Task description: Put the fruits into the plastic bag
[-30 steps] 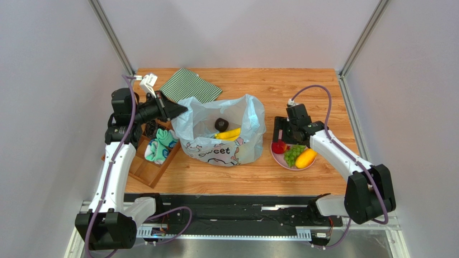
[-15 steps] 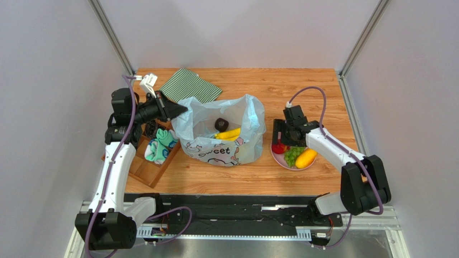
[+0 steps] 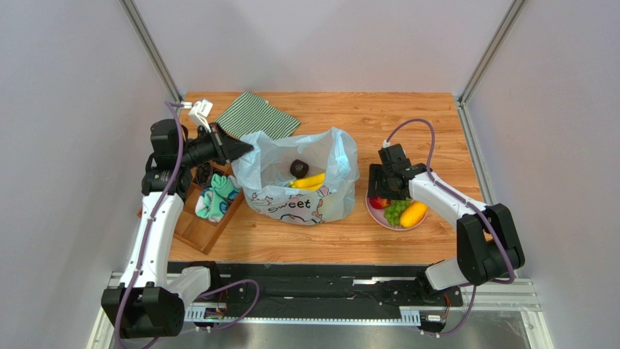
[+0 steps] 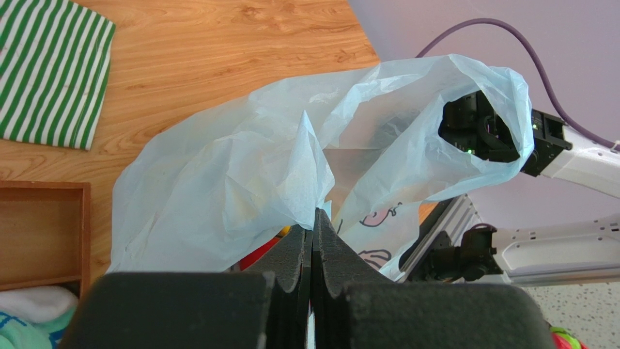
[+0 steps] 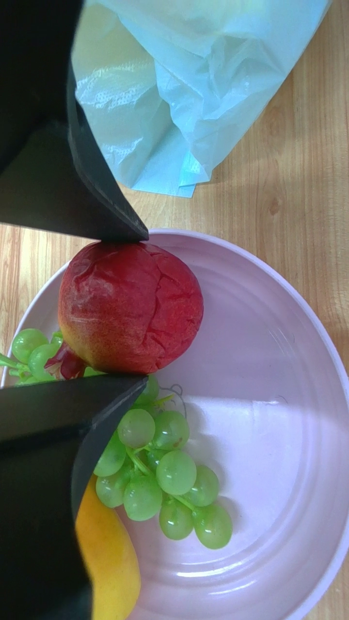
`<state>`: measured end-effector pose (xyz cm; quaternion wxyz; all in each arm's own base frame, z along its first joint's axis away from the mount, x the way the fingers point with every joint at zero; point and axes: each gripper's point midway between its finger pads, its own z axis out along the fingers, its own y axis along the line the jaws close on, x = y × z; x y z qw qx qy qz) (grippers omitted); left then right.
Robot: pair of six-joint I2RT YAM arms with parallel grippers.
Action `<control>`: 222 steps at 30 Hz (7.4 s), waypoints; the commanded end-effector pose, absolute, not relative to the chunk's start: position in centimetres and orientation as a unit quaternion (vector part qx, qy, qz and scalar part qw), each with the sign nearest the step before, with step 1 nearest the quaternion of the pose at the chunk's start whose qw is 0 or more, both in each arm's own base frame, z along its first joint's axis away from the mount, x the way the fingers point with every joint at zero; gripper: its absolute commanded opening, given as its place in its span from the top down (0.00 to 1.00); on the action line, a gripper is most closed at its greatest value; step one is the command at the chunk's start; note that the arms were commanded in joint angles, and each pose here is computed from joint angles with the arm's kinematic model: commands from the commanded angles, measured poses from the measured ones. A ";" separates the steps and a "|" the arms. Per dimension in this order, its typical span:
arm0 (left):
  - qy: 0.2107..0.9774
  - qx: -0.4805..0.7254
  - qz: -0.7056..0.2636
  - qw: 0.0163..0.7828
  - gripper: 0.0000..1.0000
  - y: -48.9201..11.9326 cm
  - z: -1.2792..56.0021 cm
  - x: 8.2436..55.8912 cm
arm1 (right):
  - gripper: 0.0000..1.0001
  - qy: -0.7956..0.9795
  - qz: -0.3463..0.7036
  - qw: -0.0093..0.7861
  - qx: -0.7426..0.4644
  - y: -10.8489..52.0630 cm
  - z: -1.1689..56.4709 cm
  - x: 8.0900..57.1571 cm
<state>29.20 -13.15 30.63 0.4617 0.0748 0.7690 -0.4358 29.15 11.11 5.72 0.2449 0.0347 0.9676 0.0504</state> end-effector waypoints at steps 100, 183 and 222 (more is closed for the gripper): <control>0.771 0.081 -0.411 0.480 1.00 -12.4 30.9 29.8 | 0.11 0.914 0.013 0.312 -0.259 34.4 14.5 30.7; 0.773 0.075 -0.430 0.460 1.00 -12.8 30.3 29.9 | 0.35 0.931 0.029 0.348 0.103 8.8 13.2 27.3; 0.774 0.073 -0.434 0.455 1.00 -12.9 30.1 29.9 | 0.61 0.959 -0.074 0.259 0.085 8.4 6.2 25.3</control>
